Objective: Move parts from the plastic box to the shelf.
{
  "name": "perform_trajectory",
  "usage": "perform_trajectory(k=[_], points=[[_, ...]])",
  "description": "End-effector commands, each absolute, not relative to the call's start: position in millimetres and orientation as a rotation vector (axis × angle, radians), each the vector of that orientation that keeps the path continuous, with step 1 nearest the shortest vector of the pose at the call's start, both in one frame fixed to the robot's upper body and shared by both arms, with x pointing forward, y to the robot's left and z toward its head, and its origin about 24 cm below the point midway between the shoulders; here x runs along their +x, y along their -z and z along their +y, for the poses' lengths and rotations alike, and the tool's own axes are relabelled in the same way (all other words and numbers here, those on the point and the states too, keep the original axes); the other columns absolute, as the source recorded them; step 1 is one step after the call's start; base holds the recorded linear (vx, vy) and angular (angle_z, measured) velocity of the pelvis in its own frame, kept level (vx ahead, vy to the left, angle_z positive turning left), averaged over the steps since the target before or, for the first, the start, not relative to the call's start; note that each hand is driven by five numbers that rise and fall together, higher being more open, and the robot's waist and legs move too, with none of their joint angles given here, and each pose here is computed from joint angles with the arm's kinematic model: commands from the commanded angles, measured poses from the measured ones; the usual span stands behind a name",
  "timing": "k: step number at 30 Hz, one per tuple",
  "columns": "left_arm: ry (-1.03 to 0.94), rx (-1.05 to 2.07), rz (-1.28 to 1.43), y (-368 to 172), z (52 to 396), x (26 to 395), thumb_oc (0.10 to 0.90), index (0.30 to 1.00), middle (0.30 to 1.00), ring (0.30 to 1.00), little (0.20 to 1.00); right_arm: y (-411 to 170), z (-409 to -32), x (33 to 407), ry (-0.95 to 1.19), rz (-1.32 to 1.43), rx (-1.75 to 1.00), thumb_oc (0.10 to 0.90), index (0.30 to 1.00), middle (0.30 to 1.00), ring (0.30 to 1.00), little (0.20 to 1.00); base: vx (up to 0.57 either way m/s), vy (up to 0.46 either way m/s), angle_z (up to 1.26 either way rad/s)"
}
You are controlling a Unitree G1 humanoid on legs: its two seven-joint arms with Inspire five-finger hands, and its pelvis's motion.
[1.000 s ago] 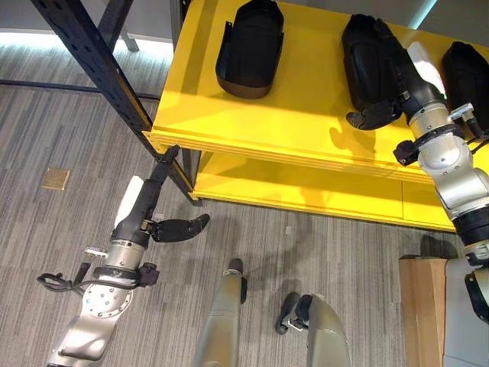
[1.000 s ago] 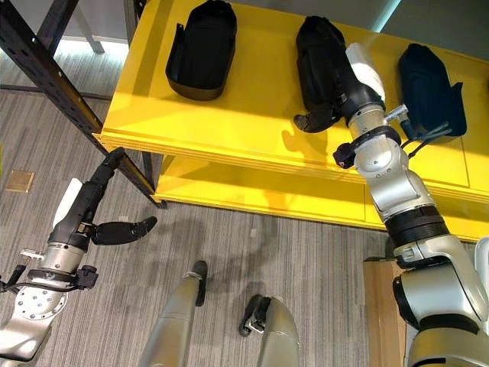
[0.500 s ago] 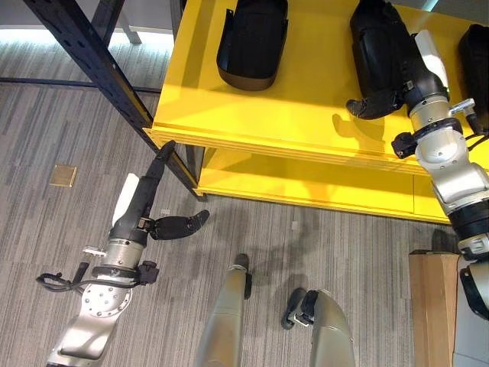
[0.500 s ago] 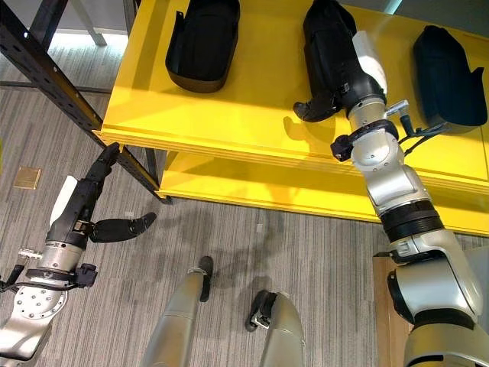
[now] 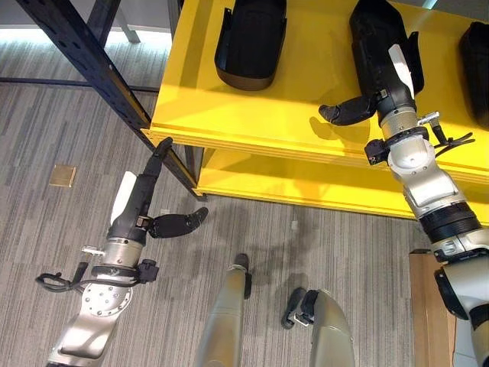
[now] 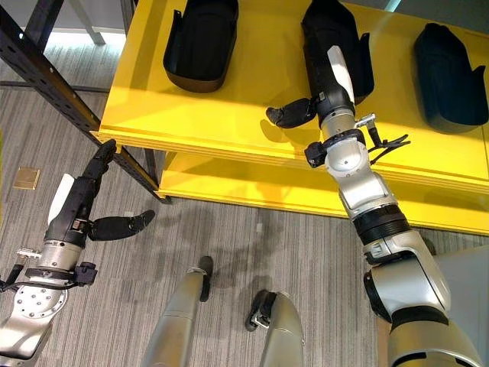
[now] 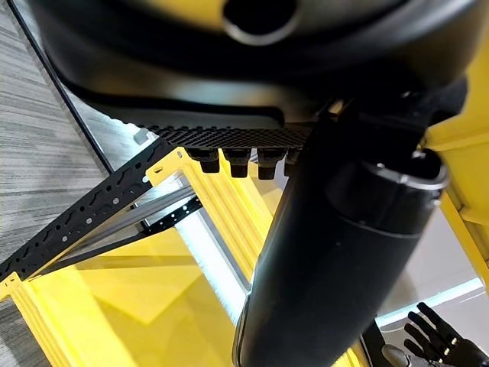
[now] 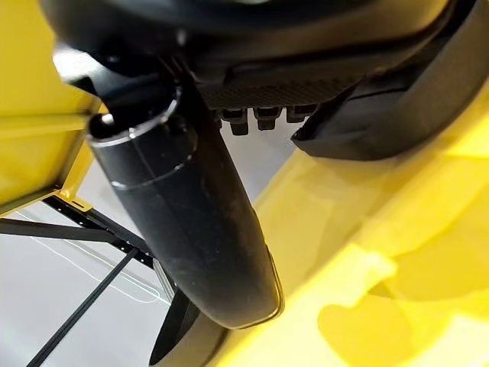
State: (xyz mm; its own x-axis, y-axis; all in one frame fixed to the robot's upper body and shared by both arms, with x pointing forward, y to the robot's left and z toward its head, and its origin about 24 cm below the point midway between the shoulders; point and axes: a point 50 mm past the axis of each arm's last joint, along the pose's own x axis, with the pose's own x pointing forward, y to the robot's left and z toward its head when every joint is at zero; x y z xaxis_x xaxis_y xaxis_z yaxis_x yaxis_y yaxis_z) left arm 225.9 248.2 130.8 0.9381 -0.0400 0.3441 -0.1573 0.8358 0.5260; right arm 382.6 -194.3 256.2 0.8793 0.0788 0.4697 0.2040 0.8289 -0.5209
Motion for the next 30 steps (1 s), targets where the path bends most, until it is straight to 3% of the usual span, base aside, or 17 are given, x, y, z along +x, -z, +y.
perform_trajectory(k=[1,20,30], points=[[-0.066,0.515,-0.621,-171.3,232.4,218.7,0.9,1.0,1.0,1.0,1.0,-306.6,-194.6,368.8,0.143,-0.729,-0.481,0.9,1.0,1.0,1.0,1.0,0.0,0.0,0.0],[-0.097,0.512,-0.623,-170.6,234.4,218.9,0.9,1.0,1.0,1.0,1.0,-299.6,-182.5,364.7,0.122,-0.756,-0.382,0.9,1.0,1.0,1.0,1.0,0.0,0.0,0.0],[-0.115,0.52,-0.634,-171.9,235.3,217.4,0.9,1.0,1.0,1.0,1.0,-339.0,-177.9,329.2,0.138,-1.012,-0.374,0.9,1.0,1.0,1.0,1.0,0.0,0.0,0.0]])
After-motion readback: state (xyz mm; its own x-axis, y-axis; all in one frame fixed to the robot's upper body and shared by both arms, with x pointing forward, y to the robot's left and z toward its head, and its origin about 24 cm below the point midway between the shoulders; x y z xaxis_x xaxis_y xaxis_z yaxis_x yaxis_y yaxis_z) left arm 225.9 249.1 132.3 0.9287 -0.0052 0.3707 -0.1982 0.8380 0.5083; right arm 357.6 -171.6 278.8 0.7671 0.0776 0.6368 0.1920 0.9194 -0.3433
